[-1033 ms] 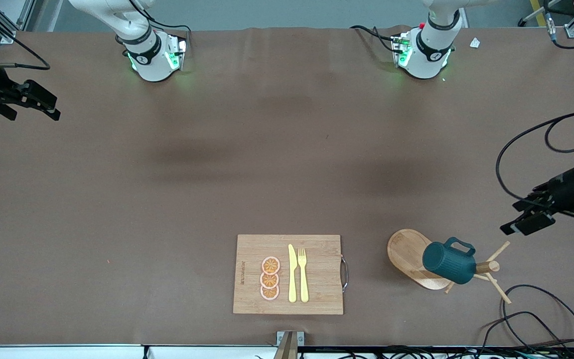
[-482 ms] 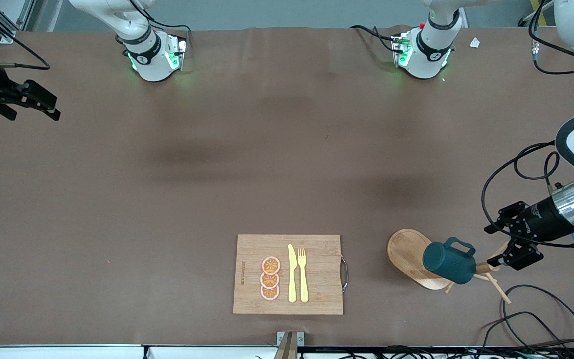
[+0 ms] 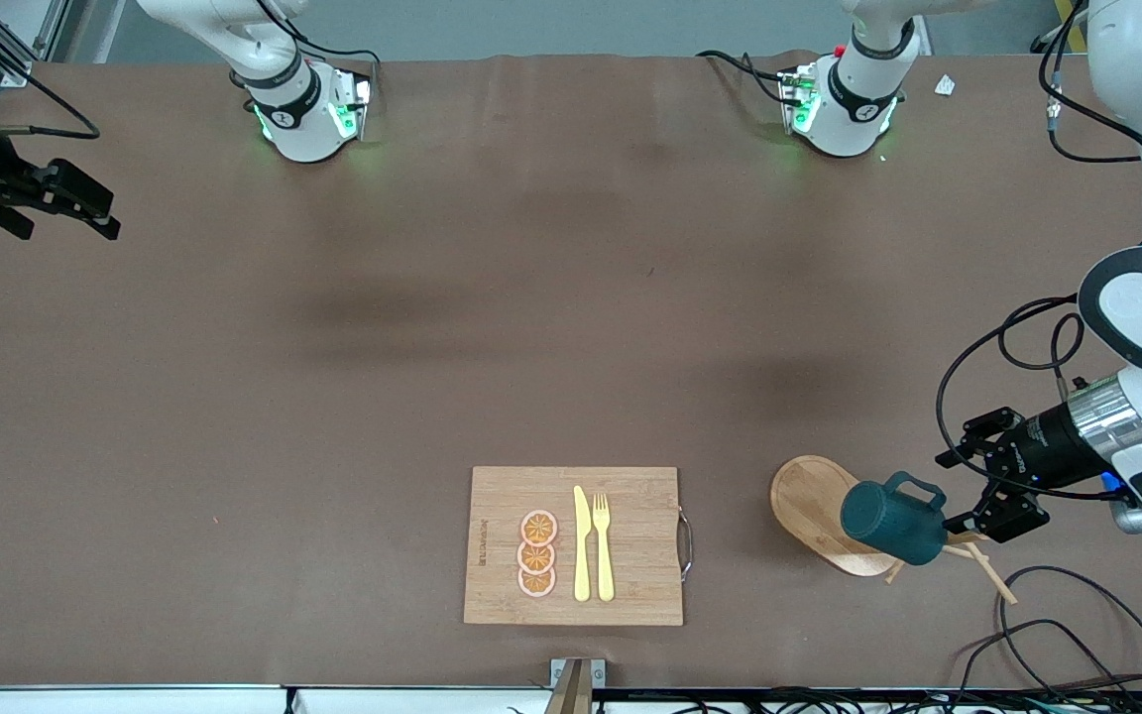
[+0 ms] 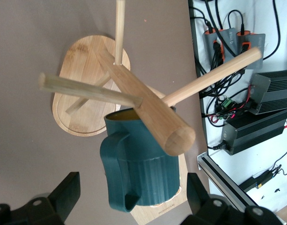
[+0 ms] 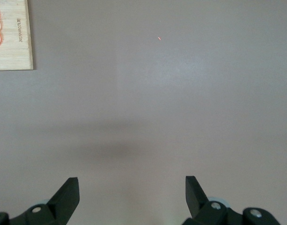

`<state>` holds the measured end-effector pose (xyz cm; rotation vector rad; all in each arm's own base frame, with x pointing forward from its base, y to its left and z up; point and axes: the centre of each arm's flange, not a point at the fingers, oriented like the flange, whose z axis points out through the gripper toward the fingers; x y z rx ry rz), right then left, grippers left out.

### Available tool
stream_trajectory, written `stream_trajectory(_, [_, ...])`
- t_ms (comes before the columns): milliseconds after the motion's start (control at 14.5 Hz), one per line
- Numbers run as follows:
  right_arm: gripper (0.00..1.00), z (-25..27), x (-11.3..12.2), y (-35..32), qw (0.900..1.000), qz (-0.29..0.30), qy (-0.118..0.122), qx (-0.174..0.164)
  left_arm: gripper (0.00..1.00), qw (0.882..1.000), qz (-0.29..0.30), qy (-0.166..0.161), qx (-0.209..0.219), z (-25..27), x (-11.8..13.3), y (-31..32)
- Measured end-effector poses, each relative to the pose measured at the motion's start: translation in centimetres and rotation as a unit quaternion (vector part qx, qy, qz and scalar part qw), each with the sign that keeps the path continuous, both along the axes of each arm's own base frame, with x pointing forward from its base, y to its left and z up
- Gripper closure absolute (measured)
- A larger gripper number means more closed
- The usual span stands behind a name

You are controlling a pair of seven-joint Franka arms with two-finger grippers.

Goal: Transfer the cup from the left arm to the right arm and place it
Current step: 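Reach the left gripper to the teal mug on the wooden stand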

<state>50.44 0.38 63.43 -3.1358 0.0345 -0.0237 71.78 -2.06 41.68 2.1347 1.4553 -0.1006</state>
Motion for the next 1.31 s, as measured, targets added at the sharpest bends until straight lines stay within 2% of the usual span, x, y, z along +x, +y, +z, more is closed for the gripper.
stream_trajectory(275, [0.00, 0.0, 0.0, 0.0, 1.000, 0.000, 0.000, 0.000, 0.00, 0.999, 0.013, 0.012, -0.028, -1.7, 0.3, -0.2])
stream_trajectory(826, [0.00, 0.0, 0.0, 0.0, 1.000, 0.000, 0.000, 0.000, 0.00, 0.999, 0.026, 0.010, -0.025, -4.1, 0.9, -0.1])
stream_trajectory(1308, [0.00, 0.0, 0.0, 0.0, 1.000, 0.000, 0.000, 0.000, 0.00, 0.999, 0.030, -0.006, -0.021, -5.4, 1.6, -1.8])
